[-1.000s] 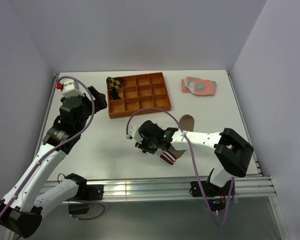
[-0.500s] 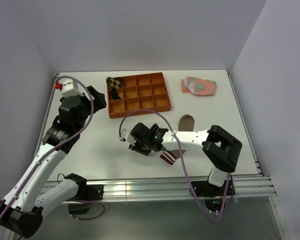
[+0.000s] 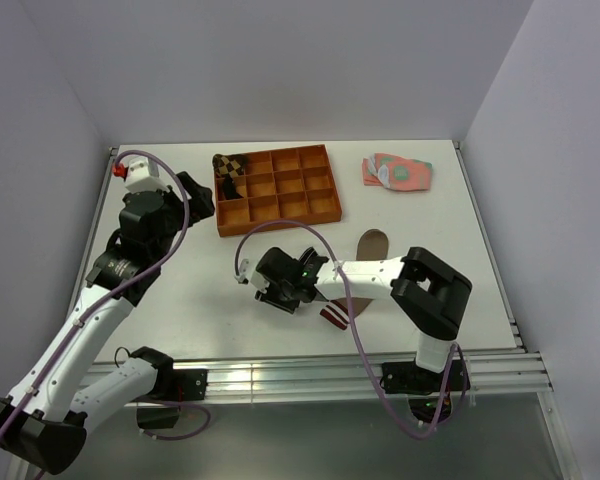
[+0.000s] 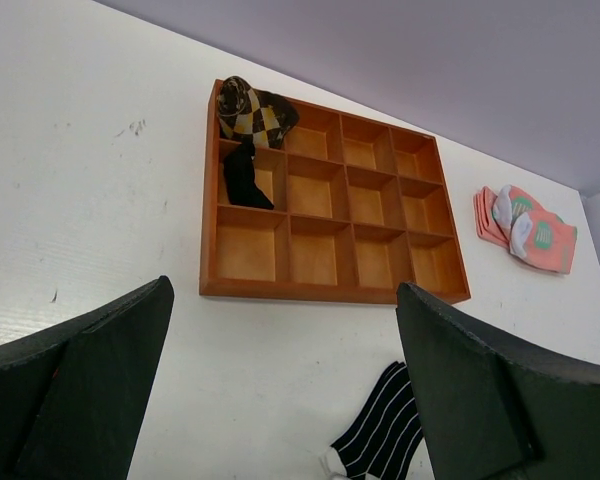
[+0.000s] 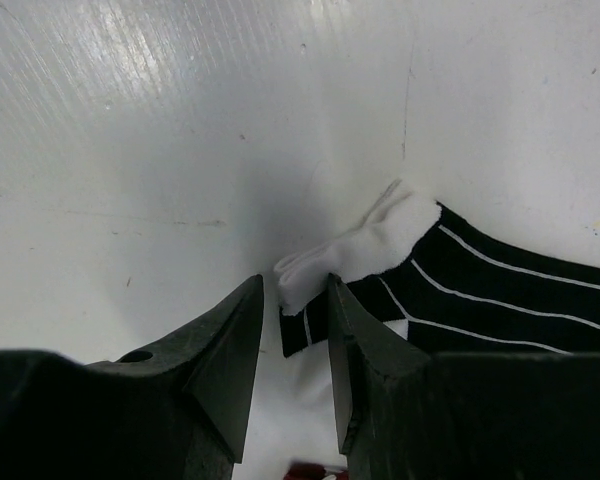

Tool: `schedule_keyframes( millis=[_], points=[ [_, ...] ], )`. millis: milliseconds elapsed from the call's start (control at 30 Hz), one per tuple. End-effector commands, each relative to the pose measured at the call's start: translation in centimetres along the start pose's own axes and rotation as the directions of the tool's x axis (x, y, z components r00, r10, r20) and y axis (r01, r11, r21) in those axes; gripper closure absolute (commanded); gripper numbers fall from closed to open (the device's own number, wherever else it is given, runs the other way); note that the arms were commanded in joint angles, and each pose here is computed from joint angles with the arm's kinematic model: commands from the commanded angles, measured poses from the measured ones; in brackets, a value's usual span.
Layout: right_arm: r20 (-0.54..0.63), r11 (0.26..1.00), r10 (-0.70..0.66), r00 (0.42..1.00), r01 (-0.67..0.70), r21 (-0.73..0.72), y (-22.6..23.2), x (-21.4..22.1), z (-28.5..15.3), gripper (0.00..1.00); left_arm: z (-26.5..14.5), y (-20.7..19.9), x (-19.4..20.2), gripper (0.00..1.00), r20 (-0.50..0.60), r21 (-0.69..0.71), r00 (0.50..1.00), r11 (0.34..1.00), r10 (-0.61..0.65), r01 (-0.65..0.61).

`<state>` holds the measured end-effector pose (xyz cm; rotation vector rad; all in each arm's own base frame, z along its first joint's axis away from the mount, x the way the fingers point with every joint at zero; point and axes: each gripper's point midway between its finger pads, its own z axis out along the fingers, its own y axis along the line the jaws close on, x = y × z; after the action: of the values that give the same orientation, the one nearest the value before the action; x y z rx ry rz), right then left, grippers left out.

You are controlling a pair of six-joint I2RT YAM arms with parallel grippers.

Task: Roll the socks
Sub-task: Roll the sock at the center of the board.

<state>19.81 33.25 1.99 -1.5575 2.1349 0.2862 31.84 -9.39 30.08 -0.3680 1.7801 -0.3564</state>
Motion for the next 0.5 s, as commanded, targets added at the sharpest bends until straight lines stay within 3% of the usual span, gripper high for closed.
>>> schedule_keyframes(
  millis=[0,333,400,467],
  points=[
    [0.021,1.0,0.007,1.0,-0.007,-0.01,0.3,-1.2,0.2,0.61,0.0,-0.5,-0.4,0.0,0.011,0.023,1.0,1.0,-0.016,0.015],
    [-0.056,0.995,0.055,0.997,-0.059,-0.077,-0.1,1.2,1.4,0.61,0.4,-0.3,0.1,0.0,-0.001,0.014,1.0,1.0,-0.018,0.018],
    [-0.067,0.992,0.072,0.995,-0.078,-0.099,-0.3,1.3,1.3,0.68,0.6,-0.1,0.6,0.01,-0.009,0.005,0.999,1.0,-0.031,0.031],
    [-0.066,0.989,0.088,0.994,-0.095,-0.113,-0.8,1.4,1.0,0.82,0.8,0.0,1.3,0.0,-0.03,-0.006,0.998,0.998,-0.058,0.058]
  ],
)
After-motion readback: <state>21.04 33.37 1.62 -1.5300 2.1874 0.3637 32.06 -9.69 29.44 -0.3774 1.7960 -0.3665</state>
